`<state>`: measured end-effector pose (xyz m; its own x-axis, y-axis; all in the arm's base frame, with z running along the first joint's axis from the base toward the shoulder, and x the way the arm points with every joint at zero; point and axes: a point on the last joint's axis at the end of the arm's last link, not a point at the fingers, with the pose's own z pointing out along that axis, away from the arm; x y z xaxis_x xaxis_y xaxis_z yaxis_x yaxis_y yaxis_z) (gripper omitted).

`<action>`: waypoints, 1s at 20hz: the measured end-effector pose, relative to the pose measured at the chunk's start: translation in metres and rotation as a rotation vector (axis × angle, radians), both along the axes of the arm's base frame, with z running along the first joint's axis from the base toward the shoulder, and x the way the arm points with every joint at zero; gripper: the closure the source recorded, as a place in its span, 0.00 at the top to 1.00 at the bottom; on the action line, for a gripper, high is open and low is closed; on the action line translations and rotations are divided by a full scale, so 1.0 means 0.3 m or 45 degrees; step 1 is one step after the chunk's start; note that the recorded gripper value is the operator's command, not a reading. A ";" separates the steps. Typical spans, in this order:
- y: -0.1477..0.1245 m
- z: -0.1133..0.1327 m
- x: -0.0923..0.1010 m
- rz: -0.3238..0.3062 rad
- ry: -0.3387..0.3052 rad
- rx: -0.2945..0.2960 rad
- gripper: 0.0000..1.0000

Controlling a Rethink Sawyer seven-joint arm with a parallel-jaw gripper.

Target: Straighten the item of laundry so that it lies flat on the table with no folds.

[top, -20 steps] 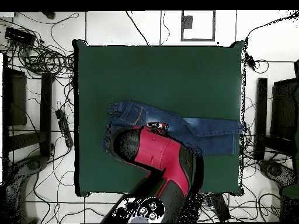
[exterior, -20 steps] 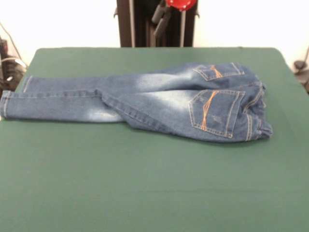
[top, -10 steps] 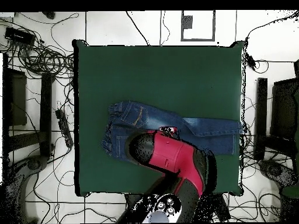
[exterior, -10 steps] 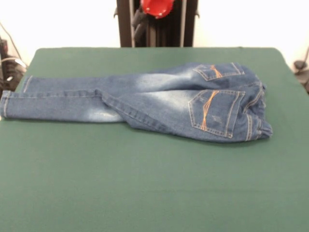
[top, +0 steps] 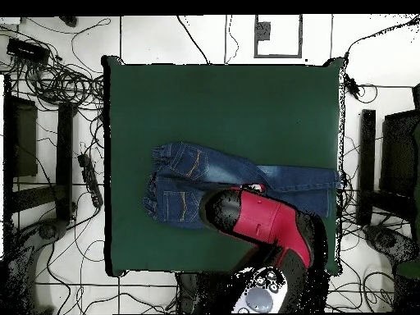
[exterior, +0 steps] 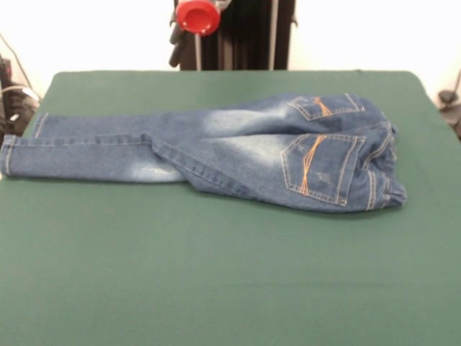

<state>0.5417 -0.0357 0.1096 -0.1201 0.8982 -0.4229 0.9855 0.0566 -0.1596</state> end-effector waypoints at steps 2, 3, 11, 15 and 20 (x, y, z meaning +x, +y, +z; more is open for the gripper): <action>-0.003 -0.018 -0.003 -0.001 -0.002 0.009 1.00; -0.003 -0.029 -0.004 0.001 -0.002 0.013 1.00; 0.022 -0.124 -0.005 0.058 -0.019 0.015 1.00; 0.031 -0.165 -0.007 0.079 -0.025 0.018 1.00; 0.034 -0.222 -0.020 0.083 -0.008 0.033 1.00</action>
<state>0.5358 -0.0255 0.0430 -0.1763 0.8992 -0.4005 0.9806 0.1249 -0.1514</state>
